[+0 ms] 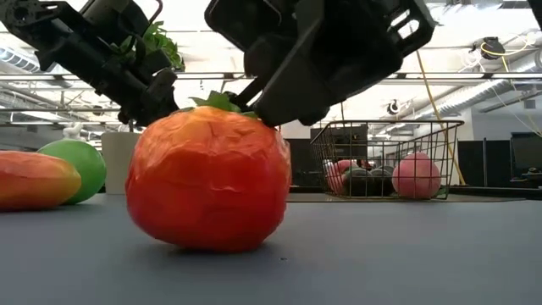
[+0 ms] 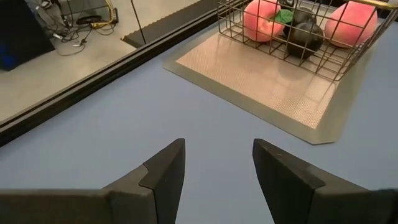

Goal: Build produce basket
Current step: Put the orange tomato into the gold wire basket

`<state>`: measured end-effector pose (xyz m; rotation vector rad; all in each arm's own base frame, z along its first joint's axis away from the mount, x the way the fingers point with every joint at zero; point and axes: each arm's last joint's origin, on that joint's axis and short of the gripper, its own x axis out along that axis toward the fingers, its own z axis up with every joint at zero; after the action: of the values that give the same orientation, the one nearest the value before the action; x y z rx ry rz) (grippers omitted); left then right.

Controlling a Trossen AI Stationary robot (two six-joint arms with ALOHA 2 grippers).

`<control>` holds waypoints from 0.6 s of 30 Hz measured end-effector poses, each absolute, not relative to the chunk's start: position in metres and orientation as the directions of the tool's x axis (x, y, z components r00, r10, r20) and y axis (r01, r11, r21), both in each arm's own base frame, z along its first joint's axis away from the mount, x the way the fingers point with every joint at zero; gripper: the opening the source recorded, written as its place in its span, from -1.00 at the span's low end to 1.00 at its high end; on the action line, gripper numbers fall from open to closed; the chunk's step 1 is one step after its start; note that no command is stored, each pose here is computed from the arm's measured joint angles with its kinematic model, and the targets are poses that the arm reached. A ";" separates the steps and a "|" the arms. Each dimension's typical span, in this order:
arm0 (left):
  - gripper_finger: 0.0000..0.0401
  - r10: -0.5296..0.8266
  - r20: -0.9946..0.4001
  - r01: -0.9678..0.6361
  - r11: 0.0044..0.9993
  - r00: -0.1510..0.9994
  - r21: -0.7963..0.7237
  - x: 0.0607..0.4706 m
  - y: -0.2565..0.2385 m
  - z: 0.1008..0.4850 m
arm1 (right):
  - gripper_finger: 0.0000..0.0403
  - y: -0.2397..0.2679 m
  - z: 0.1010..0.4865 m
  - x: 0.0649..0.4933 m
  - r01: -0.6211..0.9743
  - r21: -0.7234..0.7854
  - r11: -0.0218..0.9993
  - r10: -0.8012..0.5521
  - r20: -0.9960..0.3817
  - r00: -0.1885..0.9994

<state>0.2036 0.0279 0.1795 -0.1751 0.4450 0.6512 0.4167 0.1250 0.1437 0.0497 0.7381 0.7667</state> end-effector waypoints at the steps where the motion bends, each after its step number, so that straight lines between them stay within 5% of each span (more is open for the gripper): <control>1: -0.05 0.545 -0.455 -0.620 0.784 0.705 -0.021 0.203 0.028 0.179 | 0.95 0.124 0.144 0.417 -0.615 0.295 0.731 0.646 -0.589 0.485; 18: -0.05 0.517 -0.507 -0.629 0.775 0.690 -0.066 0.201 0.021 0.174 | 0.41 0.122 0.152 0.413 -0.612 0.266 0.744 0.622 -0.609 0.492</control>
<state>0.2006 0.0213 0.1737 -0.2435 0.4896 0.6478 0.4132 0.1220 0.1524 0.0144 0.7446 0.7491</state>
